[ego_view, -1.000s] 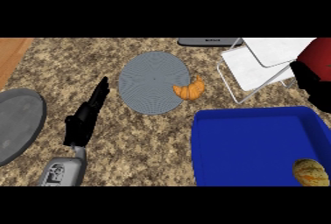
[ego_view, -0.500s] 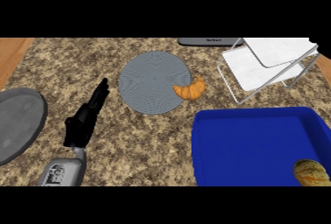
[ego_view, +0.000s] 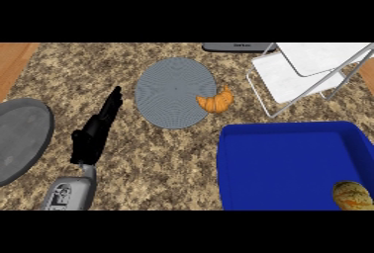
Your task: Pick the tomato from the tray and place it in the tiered shelf
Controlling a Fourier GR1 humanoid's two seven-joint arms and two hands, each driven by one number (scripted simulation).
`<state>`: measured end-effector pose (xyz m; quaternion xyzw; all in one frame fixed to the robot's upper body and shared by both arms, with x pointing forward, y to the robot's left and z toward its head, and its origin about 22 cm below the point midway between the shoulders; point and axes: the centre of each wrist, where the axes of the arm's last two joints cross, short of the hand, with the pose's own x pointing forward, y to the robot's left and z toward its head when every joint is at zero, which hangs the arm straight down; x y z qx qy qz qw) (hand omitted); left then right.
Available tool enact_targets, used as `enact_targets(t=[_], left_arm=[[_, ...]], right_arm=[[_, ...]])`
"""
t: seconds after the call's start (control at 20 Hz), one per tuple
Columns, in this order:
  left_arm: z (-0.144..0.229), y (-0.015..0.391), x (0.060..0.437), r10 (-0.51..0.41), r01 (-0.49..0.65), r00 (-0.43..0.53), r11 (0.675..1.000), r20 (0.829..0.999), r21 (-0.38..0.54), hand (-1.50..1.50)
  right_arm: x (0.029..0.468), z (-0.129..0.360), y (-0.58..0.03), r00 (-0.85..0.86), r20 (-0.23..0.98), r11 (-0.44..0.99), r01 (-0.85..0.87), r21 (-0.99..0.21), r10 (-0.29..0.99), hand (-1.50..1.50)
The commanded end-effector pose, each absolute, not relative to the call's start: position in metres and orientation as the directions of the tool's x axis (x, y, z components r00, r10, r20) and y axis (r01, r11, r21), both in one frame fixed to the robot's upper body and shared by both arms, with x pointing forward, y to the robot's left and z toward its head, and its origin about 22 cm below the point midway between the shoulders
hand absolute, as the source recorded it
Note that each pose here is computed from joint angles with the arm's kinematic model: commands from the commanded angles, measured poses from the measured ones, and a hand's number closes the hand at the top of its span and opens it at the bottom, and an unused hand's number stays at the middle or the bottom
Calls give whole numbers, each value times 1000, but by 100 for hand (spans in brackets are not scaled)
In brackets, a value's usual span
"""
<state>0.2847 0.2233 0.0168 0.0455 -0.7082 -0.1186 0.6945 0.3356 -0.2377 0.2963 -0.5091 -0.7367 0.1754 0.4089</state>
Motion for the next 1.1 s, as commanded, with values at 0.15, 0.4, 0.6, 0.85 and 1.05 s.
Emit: enact_targets(t=[0.15, 0.4, 0.6, 0.85, 1.05], left_arm=[[17, 217, 286, -224, 100, -32, 969, 974, 226, 0], [24, 216, 289, -228, 112, -34, 967, 973, 230, 0], [13, 208, 289, -227, 98, -28, 969, 974, 229, 0], [18, 233, 291, -240, 91, -33, 966, 970, 242, 0], [4, 219, 274, -236, 99, -34, 966, 971, 239, 0]], right_arm=[[366, 269, -249, -139, 422, 409, 632, -658, 896, 150], [388, 250, -265, -292, 663, 675, 590, -443, 690, 150], [404, 270, -275, -308, 658, 682, 584, -440, 688, 150], [421, 241, -289, -303, 650, 672, 594, -443, 697, 150], [413, 250, -331, -17, 581, 432, 686, -586, 814, 150]])
